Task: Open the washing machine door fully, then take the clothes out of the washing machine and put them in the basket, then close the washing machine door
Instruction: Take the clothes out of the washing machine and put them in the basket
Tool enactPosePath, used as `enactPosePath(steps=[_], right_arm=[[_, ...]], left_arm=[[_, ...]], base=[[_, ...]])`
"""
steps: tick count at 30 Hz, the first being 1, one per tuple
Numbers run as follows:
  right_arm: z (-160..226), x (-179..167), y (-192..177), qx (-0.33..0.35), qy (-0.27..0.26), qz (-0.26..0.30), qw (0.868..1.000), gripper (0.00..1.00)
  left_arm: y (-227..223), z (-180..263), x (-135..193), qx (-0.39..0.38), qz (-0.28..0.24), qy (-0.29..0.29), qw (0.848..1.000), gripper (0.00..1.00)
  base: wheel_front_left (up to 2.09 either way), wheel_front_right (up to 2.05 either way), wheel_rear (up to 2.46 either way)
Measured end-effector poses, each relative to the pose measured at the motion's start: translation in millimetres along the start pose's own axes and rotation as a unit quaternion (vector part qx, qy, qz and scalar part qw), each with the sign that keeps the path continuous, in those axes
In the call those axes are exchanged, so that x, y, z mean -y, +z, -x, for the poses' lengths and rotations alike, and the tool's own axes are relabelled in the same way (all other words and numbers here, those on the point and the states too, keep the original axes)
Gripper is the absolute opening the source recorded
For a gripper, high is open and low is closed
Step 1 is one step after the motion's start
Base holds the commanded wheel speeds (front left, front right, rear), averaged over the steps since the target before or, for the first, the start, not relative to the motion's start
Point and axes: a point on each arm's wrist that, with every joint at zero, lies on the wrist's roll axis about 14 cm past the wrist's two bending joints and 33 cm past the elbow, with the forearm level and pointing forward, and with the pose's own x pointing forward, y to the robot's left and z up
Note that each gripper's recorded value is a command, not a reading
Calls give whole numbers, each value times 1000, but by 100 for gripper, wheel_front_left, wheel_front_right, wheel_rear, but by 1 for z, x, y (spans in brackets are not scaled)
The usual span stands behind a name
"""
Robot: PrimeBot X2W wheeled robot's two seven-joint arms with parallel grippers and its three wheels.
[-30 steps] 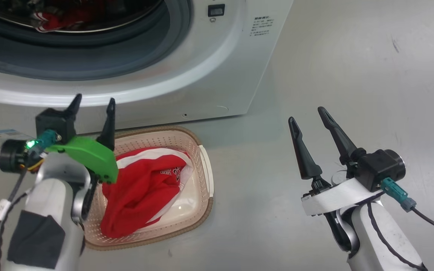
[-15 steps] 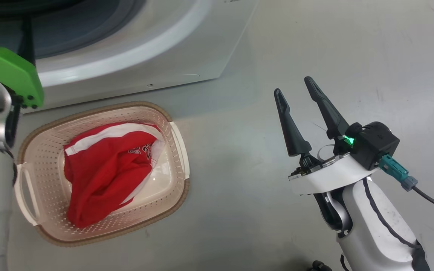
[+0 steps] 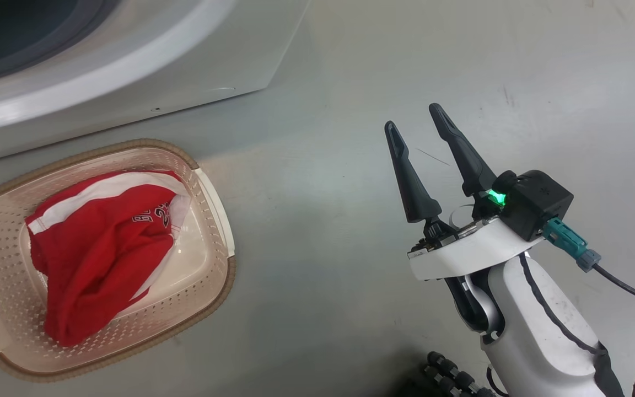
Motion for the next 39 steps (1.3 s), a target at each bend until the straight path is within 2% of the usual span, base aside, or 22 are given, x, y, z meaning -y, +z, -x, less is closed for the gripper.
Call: enactPosePath(steps=[4, 11, 21, 23, 24, 25, 26, 27, 33, 39], right_arm=[[0, 8, -3, -5, -13, 6, 1000, 100], [0, 11, -7, -11, -17, 3, 1000, 100], [-7, 7, -11, -14, -9, 2, 1000, 100], [-9, 7, -10, -12, -8, 2, 1000, 100], [-10, 7, -9, -11, -7, 3, 1000, 100], [-11, 7, -9, -10, -7, 3, 1000, 100], [-11, 7, -9, -10, -7, 4, 1000, 100], [-11, 7, -9, -10, -8, 4, 1000, 100], [-11, 8, -9, -11, -10, 5, 1000, 100], [-13, 9, -9, -10, -13, 7, 1000, 100]], left_arm=[[0, -14, -1, -8, 2, -1, 1000, 100], [-17, -24, -26, -55, -5, 20, 998, 100], [-40, -28, -39, -119, 18, 34, 992, 100], [-39, -29, -40, -123, 19, 35, 992, 56], [-39, -29, -40, -127, 20, 36, 991, 44], [-39, -30, -41, -129, 20, 36, 991, 40], [-39, -30, -41, -131, 19, 37, 991, 2], [-39, -30, -41, -133, 20, 37, 990, 0], [-37, -32, -44, -133, 28, 43, 990, 0], [-20, -34, -43, -95, 47, 42, 993, 0]], base=[[0, 0, 0], [0, 0, 0], [0, 0, 0], [0, 0, 0], [0, 0, 0], [0, 0, 0], [0, 0, 0], [0, 0, 0], [0, 0, 0], [0, 0, 0]])
